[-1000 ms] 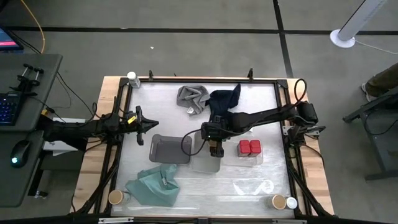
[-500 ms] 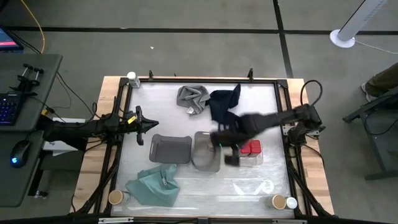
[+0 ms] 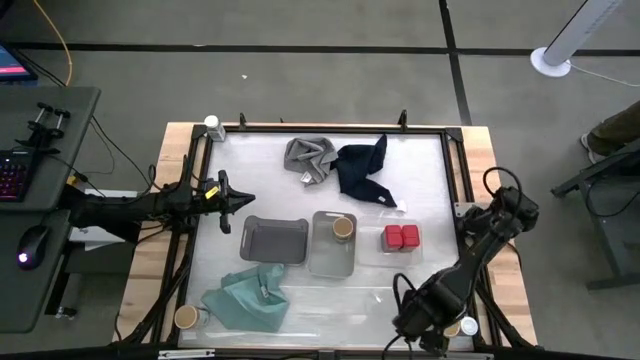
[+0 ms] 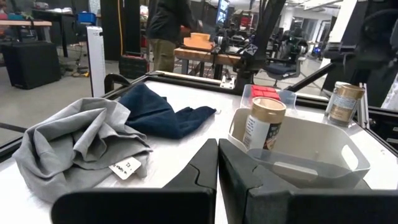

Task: Sort spices by type
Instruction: Put the right brown spice bottle into the gray bin, then put the brown spice bottle into the gray bin

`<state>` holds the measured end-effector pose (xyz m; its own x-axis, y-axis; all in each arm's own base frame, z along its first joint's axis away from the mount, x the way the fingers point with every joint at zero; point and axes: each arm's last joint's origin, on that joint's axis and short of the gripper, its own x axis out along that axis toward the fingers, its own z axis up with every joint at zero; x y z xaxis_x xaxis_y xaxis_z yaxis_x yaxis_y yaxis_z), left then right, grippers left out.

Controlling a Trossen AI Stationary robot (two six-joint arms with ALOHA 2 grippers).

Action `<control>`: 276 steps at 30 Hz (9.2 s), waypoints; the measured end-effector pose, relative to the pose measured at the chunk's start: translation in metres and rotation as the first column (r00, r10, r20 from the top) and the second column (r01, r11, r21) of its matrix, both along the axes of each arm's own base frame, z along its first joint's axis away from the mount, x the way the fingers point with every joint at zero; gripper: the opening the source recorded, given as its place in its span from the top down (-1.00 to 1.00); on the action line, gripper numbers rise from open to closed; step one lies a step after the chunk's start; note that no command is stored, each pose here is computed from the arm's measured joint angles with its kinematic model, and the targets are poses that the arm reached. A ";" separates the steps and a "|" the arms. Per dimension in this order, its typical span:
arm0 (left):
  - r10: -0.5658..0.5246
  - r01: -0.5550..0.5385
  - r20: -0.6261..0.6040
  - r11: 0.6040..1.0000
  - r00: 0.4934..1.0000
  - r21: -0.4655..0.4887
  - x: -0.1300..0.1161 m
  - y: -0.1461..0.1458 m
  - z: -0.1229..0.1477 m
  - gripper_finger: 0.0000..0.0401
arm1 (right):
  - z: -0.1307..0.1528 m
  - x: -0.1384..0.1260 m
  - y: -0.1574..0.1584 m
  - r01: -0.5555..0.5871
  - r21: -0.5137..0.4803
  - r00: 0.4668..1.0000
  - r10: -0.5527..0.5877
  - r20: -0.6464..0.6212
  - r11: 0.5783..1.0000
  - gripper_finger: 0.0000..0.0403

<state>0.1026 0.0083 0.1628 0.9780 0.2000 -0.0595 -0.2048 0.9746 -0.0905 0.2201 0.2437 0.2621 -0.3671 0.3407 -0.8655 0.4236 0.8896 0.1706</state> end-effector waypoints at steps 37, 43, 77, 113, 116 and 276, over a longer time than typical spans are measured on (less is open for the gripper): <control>0.000 0.000 0.000 1.000 1.000 0.000 0.000 0.000 0.000 1.00 | -0.078 0.015 0.014 -0.057 -0.068 0.937 0.030 -0.348 0.996 -0.94; -0.001 0.001 0.000 1.000 1.000 0.000 0.000 0.000 0.000 1.00 | -0.078 0.014 0.014 -0.080 -0.047 0.928 0.058 -0.367 0.996 -0.82; 0.000 0.000 0.000 1.000 1.000 0.000 0.000 0.000 0.000 1.00 | 0.067 0.158 -0.174 0.066 -0.067 0.906 -0.032 0.422 0.996 -0.35; 0.000 0.000 0.000 1.000 1.000 0.000 0.000 0.000 0.000 1.00 | -0.003 0.166 -0.201 0.228 0.003 0.966 -0.227 0.125 0.974 -0.52; 0.000 0.000 0.000 1.000 1.000 0.000 0.000 0.000 0.000 1.00 | -0.003 0.166 -0.201 0.228 0.003 0.966 -0.227 0.125 0.974 -0.52; 0.221 0.180 0.650 0.852 0.727 -0.491 -0.015 0.004 0.058 1.00 | 0.135 0.107 -0.130 0.113 -0.430 0.719 0.225 0.658 0.896 1.00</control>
<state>0.0872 0.0125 0.2209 0.7868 0.3579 0.5029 0.0866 0.7426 -0.6641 0.3275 0.1135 0.3976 0.3682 -0.1091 -0.9233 0.2882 0.9576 0.0017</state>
